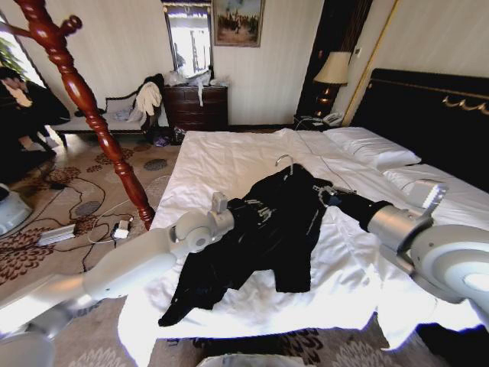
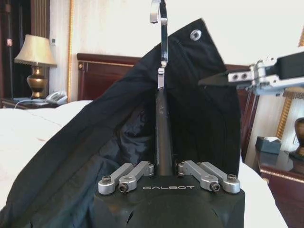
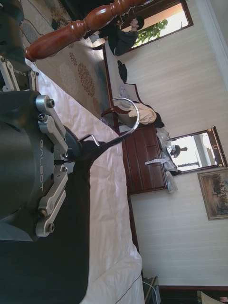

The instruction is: Pick up the clothes from the bed and hang them on the clothes hanger.

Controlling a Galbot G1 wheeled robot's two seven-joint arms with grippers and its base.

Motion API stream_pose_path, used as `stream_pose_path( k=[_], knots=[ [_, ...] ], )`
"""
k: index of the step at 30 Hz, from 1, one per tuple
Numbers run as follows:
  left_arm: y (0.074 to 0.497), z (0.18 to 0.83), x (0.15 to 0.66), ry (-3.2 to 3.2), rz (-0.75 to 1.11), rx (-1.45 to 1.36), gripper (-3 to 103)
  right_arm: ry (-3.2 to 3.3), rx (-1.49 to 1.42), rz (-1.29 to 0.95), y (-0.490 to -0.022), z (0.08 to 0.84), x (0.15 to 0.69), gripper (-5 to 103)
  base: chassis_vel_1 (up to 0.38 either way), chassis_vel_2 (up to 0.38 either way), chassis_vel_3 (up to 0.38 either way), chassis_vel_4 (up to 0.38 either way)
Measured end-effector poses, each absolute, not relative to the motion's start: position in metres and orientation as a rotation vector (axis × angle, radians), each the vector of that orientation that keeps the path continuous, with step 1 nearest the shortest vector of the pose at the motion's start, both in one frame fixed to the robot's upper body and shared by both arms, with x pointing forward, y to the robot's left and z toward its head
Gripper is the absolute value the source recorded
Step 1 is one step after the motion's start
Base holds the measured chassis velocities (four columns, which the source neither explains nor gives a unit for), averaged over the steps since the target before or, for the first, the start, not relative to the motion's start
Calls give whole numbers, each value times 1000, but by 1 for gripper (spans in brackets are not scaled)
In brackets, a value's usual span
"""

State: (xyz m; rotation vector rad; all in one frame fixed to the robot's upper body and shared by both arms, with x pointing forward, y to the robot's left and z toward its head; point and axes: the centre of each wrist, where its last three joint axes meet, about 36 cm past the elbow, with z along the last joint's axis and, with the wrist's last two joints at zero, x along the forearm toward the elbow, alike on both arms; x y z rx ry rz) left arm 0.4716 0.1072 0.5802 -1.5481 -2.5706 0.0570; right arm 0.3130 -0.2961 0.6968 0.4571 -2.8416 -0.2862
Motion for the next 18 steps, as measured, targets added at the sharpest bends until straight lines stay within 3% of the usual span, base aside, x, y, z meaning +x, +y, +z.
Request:
stream_pose_path(
  k=[18],
  knots=[
    [88, 595, 483, -2585, 107, -1556, 16, -2857, 455, -277, -297, 694, 313, 0, 0, 0, 0, 0]
  ],
)
